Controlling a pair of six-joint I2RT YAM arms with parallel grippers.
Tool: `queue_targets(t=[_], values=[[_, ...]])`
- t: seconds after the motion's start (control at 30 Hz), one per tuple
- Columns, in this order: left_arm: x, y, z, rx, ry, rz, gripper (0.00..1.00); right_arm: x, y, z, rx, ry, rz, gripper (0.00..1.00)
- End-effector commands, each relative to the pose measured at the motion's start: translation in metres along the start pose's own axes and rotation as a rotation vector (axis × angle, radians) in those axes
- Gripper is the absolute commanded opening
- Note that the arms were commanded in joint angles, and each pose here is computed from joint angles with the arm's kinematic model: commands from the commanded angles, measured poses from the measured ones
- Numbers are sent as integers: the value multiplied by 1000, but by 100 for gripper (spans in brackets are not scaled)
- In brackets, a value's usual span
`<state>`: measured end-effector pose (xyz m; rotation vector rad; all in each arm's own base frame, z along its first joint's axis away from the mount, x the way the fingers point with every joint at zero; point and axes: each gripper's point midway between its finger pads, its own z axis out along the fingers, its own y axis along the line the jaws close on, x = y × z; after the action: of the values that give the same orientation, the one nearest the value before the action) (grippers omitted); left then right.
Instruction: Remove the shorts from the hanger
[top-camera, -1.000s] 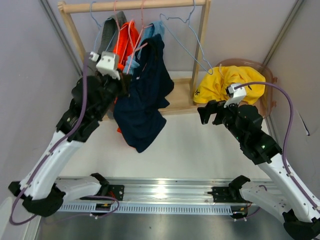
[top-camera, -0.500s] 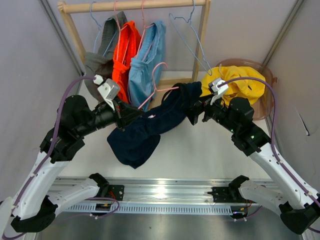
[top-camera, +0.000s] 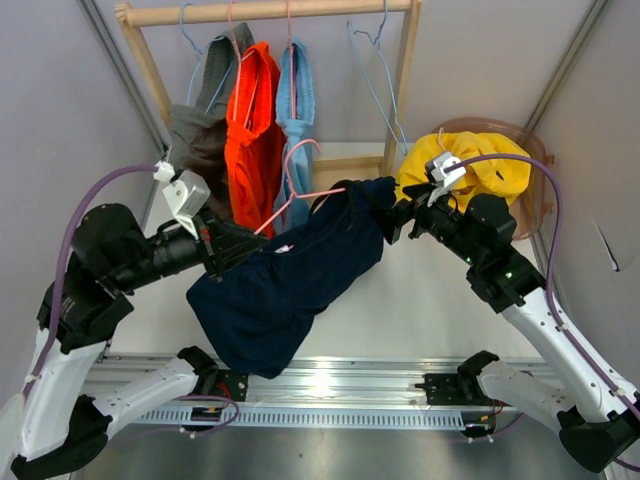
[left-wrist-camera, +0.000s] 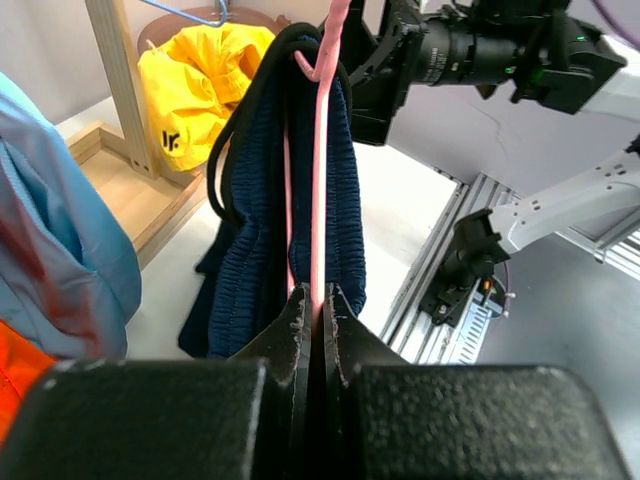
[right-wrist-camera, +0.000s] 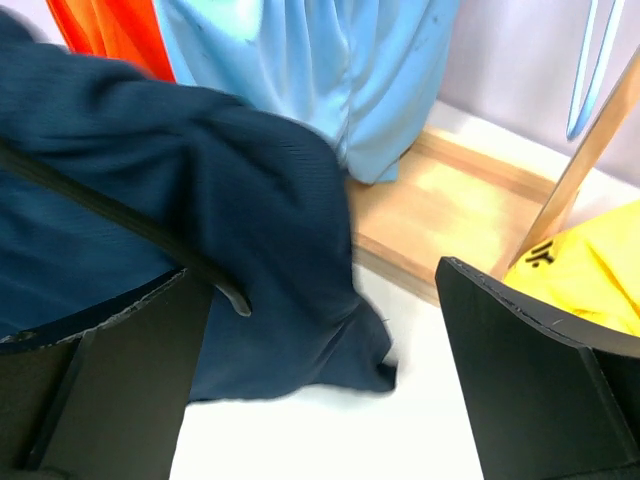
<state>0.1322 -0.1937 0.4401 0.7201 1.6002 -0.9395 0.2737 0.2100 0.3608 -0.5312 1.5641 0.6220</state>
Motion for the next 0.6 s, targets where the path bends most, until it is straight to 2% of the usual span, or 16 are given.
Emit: queue_targets(t=[0.0, 0.17, 0.2, 0.23, 0.27, 0.3, 0.33, 0.43, 0.57], values=[[-45, -30, -25, 90, -138, 77, 0, -23, -1, -2, -13, -92, -36, 100], [-47, -41, -30, 137, -144, 61, 0, -27, 9, 5, -85, -140, -31, 99], [-47, -41, -31, 139, -146, 59, 0, -31, 16, 5, -123, -162, -33, 93], [-46, -41, -30, 141, -145, 55, 0, -26, 19, 7, -143, -158, -31, 83], [-46, -41, -30, 139, -145, 55, 0, -25, 22, 8, -165, -160, -22, 66], [-47, -41, -31, 135, -149, 58, 0, -27, 29, 8, -206, -174, -24, 25], [-45, -37, -30, 114, -145, 57, 0, -25, 31, 9, -218, -173, -16, 0], [-44, -29, -28, 75, -140, 61, 0, -27, 29, 8, -199, -199, 9, 0], [-42, -17, -32, 0, -129, 65, 0, -27, -6, -2, -13, -220, 41, 0]])
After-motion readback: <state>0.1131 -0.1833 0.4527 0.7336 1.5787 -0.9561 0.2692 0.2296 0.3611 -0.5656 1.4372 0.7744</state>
